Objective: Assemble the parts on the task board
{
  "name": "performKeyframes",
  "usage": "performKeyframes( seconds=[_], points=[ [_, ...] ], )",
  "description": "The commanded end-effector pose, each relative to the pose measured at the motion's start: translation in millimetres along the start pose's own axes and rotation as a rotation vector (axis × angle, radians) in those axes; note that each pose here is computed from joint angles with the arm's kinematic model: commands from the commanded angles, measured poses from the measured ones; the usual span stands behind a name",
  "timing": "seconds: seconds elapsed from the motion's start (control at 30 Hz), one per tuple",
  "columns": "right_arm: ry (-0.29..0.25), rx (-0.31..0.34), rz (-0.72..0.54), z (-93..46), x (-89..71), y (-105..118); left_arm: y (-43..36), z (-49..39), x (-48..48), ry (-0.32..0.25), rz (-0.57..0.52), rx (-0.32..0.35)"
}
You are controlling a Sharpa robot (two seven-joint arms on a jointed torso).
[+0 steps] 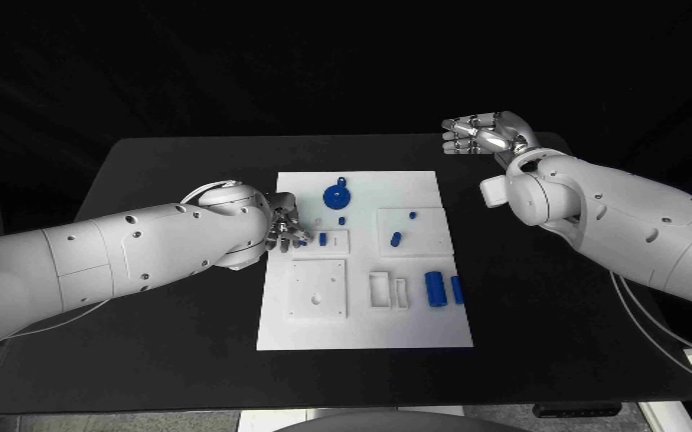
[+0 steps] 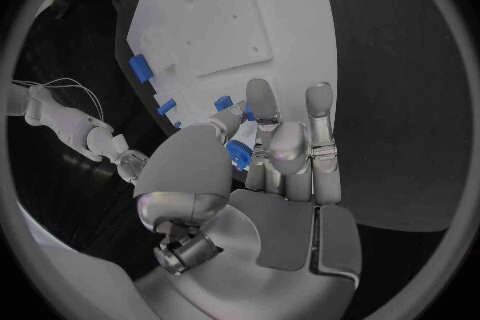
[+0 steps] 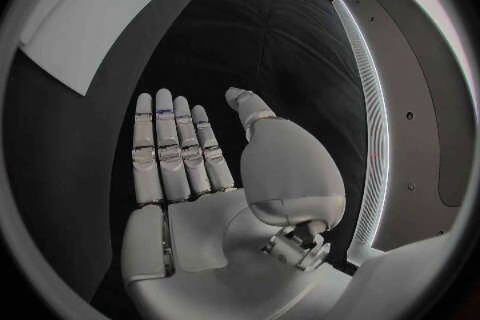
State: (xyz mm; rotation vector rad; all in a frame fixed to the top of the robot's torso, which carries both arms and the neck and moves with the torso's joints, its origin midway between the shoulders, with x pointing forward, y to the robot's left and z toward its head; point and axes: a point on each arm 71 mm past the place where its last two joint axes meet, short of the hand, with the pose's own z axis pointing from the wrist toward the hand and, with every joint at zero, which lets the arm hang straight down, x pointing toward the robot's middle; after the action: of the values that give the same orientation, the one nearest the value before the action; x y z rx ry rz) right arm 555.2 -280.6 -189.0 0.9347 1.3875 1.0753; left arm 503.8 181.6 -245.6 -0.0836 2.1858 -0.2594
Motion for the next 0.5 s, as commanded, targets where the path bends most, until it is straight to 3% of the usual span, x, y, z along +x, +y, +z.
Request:
performKeyframes(
  seconds=[0.03,0.5],
  points=[
    [0.015,-0.01,0.003,-0.2,1.3,0.7,11.2,2.6,11.4,0.041,0.035,-0.066],
    [0.013,-0.01,0.003,-0.2,0.9,0.4,7.0,4.0,13.8,0.071,0.049,-0.052]
  ],
)
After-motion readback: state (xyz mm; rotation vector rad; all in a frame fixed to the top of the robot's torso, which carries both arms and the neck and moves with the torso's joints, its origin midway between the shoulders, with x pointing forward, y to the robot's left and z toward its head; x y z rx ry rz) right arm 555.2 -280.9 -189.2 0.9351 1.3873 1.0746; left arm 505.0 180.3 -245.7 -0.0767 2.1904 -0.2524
